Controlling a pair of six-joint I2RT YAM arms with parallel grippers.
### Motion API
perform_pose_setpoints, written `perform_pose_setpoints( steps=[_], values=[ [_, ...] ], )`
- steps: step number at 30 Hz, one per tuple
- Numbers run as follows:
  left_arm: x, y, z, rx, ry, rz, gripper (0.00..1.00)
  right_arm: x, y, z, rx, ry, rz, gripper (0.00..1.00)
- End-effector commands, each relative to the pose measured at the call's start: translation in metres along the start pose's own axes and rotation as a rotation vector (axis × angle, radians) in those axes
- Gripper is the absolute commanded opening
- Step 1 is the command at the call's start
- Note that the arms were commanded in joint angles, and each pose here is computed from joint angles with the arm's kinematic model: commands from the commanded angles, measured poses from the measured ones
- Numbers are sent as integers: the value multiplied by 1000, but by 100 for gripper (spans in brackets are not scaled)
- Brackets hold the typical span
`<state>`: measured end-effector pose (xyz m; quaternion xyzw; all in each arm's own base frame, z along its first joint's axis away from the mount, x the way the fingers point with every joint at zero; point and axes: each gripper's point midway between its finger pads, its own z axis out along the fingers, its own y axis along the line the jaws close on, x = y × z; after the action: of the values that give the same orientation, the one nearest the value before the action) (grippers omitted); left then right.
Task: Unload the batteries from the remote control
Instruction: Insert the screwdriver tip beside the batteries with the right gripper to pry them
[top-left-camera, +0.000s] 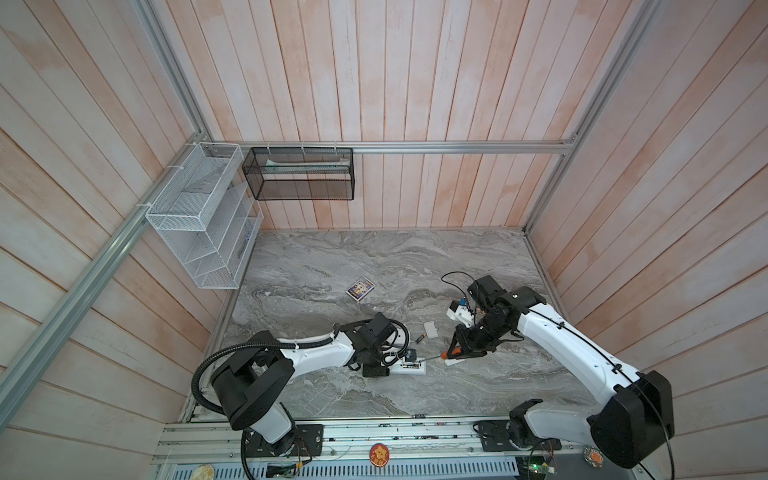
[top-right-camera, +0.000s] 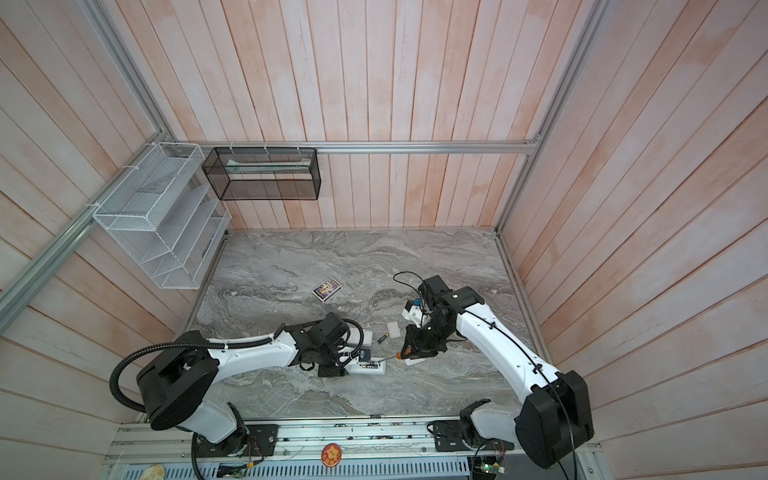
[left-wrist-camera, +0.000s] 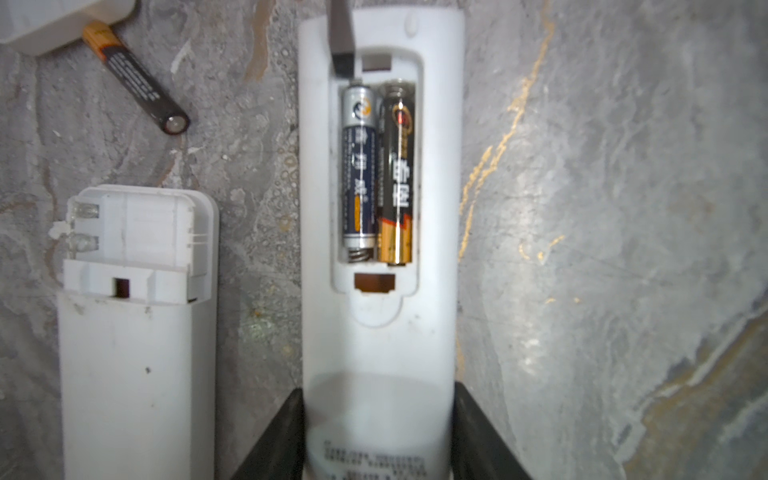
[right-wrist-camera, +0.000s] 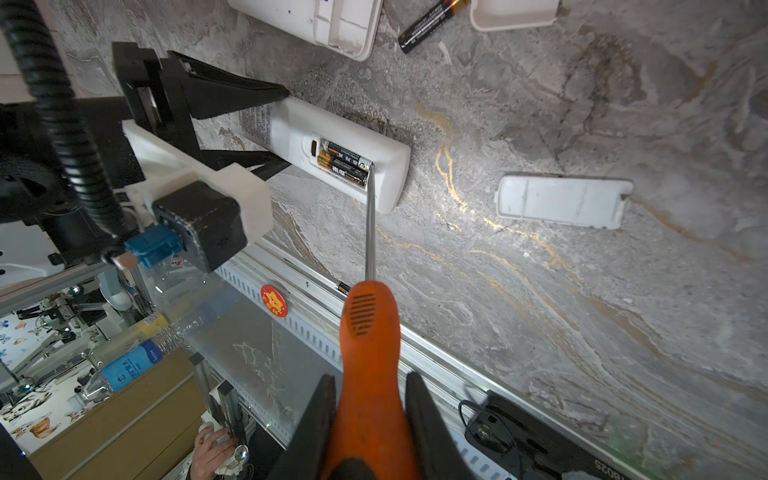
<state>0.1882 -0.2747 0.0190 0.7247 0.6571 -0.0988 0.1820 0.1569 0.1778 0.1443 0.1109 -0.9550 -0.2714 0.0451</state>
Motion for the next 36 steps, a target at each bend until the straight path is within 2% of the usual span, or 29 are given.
perform_pose_setpoints(
  steps=[1,36],
  values=[
    [44,-41,23,142,159,-4,14,8,-7,-1,24,11,8,3],
    [43,-42,25,147,160,-6,12,12,-9,10,1,40,22,2]
  ],
)
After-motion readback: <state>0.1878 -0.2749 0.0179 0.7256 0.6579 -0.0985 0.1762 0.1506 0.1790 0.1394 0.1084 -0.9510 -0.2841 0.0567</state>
